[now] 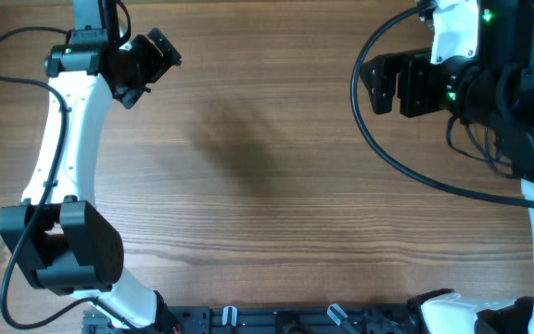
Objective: Untangle cables
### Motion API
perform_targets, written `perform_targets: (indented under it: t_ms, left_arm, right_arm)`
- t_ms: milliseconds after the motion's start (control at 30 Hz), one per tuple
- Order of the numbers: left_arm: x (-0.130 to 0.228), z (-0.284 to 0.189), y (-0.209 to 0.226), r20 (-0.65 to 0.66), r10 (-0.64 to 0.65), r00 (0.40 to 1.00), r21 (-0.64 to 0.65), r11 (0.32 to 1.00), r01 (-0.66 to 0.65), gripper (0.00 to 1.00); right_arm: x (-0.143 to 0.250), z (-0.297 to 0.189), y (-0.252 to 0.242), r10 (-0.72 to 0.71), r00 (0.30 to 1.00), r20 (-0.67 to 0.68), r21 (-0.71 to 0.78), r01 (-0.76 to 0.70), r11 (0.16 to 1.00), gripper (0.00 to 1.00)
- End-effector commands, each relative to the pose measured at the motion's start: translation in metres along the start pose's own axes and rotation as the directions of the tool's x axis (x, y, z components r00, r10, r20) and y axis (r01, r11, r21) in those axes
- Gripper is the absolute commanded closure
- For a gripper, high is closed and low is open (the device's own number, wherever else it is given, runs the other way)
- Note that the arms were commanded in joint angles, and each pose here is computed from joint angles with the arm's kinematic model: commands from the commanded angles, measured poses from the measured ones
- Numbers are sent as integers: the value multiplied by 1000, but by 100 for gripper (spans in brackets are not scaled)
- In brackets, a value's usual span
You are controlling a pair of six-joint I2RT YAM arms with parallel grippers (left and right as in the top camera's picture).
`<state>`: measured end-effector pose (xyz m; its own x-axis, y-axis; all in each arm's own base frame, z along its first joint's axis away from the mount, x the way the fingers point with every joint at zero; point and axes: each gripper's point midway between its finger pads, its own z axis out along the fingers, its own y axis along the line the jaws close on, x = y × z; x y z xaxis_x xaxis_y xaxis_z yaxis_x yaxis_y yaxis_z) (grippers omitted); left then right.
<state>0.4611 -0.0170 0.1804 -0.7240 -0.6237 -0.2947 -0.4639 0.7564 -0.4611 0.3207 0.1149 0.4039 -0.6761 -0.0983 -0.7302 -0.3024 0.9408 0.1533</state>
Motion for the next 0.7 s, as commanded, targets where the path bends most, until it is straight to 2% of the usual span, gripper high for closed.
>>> perform_targets:
  t_ms: [0,100,167,267,367,533,667]
  left_arm:
    - [-1,2,0,4,0,1000,-4,1000,0,0]
    - [-1,2,0,4,0,1000,-4,1000,0,0]
    - [-1,2,0,4,0,1000,-4,1000,0,0]
    - [-1,2,0,4,0,1000,-4,1000,0,0]
    - [-1,2,0,4,0,1000,-4,1000,0,0]
    - [-1,2,0,4,-1,1000,-4,1000,1,0]
    - [-1,2,0,4,0,1000,-4,1000,0,0]
  right_arm:
    - [1,3,-4,10,1000,-9,21,-10,1000,0]
    - [8,11,-5,-14,999,-32,23,15,1000,0]
    - [5,10,-6,-60,998,14,24,60,998,0]
    - [8,5,-14,-74,982,172,38,69,997,0]
    - [32,7,-35,-62,959,275,81,42,996,1]
    - [83,7,-67,-73,872,484,159,-5,987,0]
    - [124,5,-75,-125,744,657,195,-7,981,0]
